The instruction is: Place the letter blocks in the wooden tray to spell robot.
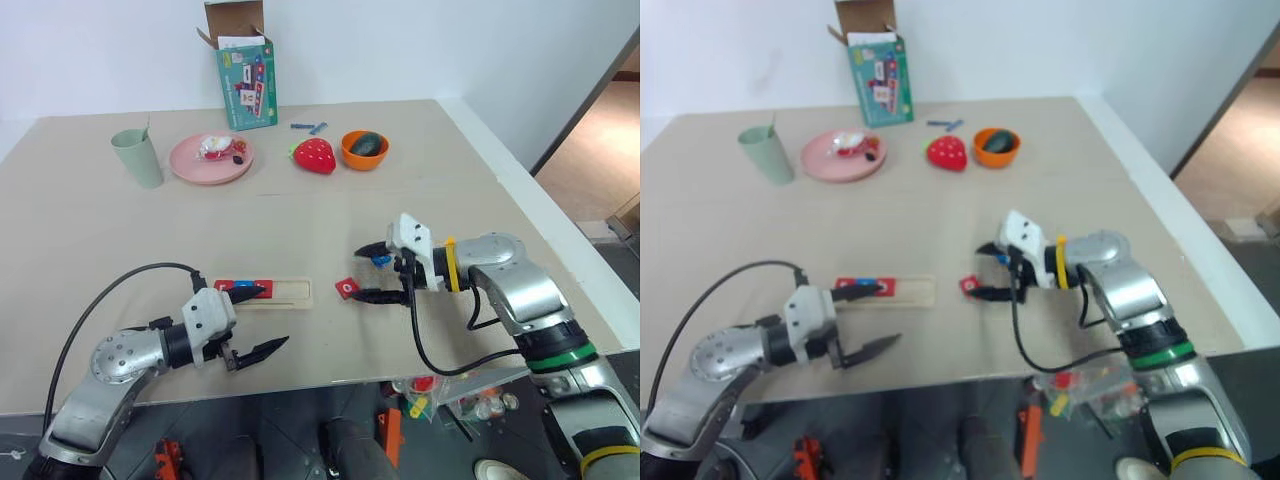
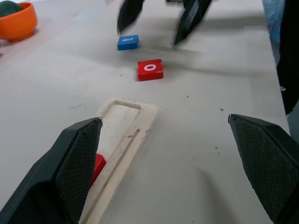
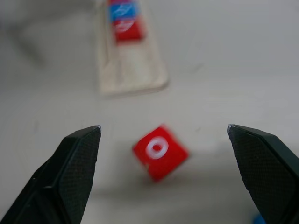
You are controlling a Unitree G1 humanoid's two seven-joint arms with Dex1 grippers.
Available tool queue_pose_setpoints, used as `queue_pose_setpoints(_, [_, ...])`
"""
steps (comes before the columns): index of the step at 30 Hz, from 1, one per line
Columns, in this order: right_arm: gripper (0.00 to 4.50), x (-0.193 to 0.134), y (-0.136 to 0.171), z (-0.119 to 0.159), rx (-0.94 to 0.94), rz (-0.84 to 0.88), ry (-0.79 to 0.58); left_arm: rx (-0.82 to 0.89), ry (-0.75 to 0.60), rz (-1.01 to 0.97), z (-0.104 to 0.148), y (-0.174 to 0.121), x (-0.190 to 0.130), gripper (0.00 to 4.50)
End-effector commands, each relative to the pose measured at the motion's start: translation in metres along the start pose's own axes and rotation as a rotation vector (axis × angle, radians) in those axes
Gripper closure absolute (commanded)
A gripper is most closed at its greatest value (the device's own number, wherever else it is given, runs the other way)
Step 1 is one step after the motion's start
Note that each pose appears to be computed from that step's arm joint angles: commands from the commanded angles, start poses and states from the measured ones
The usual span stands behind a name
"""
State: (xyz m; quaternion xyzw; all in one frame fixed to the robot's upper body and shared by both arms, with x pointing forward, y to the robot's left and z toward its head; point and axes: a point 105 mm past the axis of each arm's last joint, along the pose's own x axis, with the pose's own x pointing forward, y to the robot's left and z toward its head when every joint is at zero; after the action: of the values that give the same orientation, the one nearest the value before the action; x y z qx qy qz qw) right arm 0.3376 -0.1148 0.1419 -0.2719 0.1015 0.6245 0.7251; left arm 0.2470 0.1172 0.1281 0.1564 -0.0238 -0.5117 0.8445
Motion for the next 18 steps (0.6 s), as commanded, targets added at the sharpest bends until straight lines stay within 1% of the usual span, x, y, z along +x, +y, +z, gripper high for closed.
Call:
queue_pose_setpoints(1, [0.02, 0.001, -0.007, 0.006, -0.144, 0.098, -0.006, 0.033, -0.022, -0.006, 0.011, -0.001, -0.001, 0.00])
queue_pose_setpoints(6, [0.02, 0.006, -0.018, -0.003, -0.184, 0.153, 0.031, 0.020, -0.010, 0.024, 0.008, -0.006, -0.008, 0.00])
queue_pose_setpoints(10, [0.02, 0.010, -0.017, -0.011, -0.179, 0.181, 0.044, 0.018, 0.000, 0.044, 0.006, -0.008, -0.012, 0.00])
queue_pose_setpoints(11, [0.56, 0.012, -0.016, -0.013, -0.176, 0.185, 0.046, 0.017, 0.002, 0.049, 0.005, -0.008, -0.012, 0.00])
queue_pose_setpoints(12, [0.80, 0.013, -0.016, -0.016, -0.171, 0.186, 0.049, 0.016, 0.003, 0.054, 0.005, -0.008, -0.012, 0.00])
queue_pose_setpoints(17, [2.63, 0.017, -0.016, -0.022, -0.150, 0.173, 0.047, 0.014, 0.010, 0.063, 0.002, -0.009, -0.014, 0.00])
queue_pose_setpoints(18, [2.89, 0.017, -0.015, -0.022, -0.145, 0.175, 0.043, 0.014, 0.011, 0.064, 0.002, -0.009, -0.014, 0.00])
